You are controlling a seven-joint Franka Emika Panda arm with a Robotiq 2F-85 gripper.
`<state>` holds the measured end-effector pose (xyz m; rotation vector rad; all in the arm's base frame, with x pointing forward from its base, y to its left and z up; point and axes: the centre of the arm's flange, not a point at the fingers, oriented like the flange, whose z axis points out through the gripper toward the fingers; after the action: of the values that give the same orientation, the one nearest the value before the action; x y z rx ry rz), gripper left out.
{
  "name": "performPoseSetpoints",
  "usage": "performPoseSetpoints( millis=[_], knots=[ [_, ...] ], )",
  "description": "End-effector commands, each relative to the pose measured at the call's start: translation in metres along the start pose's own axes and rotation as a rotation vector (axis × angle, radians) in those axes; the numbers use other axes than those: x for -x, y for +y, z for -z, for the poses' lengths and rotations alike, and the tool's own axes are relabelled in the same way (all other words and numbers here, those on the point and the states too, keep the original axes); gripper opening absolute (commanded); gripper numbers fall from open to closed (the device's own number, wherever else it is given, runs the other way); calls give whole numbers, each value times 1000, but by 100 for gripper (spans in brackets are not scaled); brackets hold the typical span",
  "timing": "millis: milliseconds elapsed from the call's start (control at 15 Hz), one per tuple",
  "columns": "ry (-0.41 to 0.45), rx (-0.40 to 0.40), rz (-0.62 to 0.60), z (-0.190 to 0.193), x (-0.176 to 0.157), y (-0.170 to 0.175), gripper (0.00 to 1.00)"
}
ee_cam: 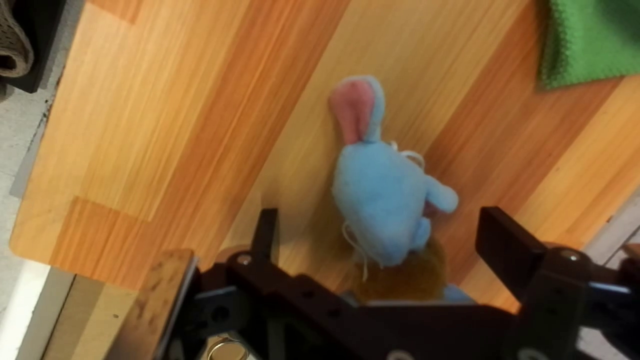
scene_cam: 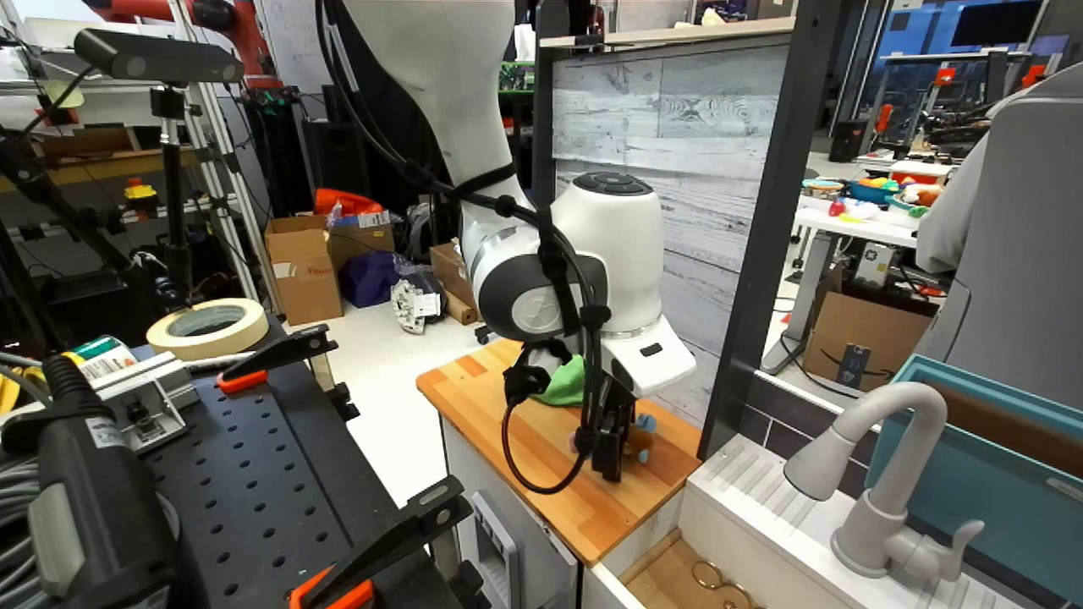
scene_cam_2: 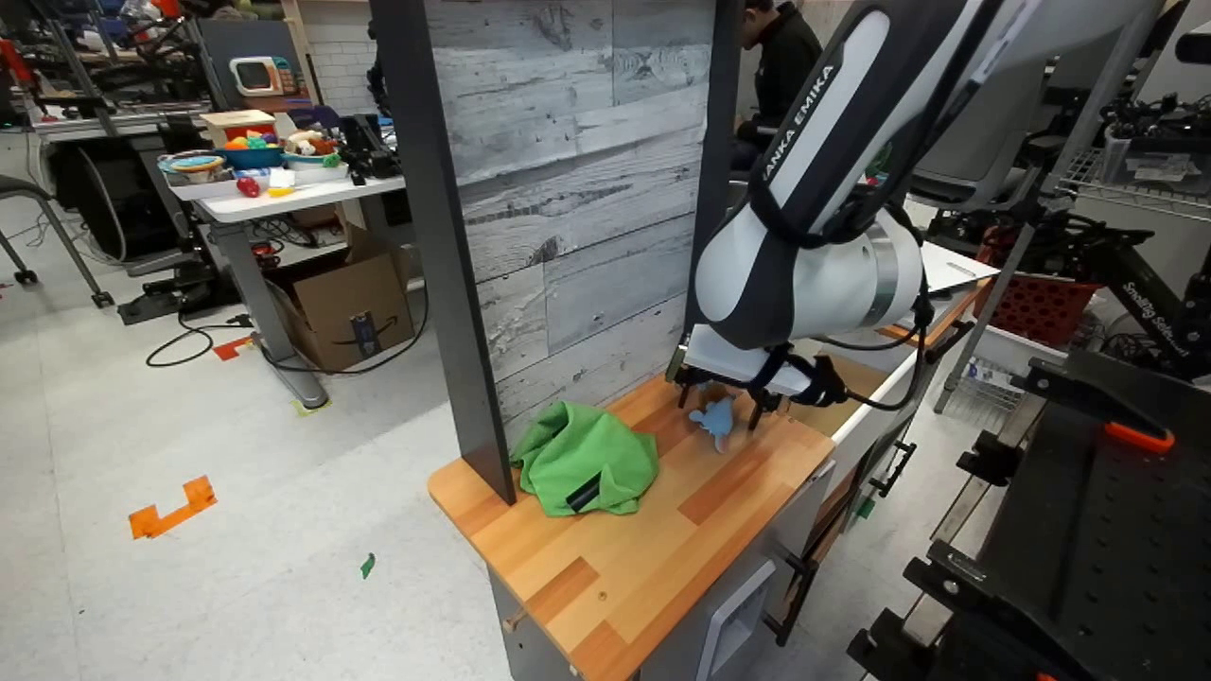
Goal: Move the green cloth to the left, then pick the blue object and move it to the right on the table
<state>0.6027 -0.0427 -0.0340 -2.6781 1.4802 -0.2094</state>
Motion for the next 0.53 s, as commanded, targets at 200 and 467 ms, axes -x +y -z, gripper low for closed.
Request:
performPoseSetpoints(
  millis=[200, 467],
  knots=[
    [8, -5, -2, 2, -1, -2, 100],
    [20, -20, -7, 14, -2, -12, 100]
  ],
)
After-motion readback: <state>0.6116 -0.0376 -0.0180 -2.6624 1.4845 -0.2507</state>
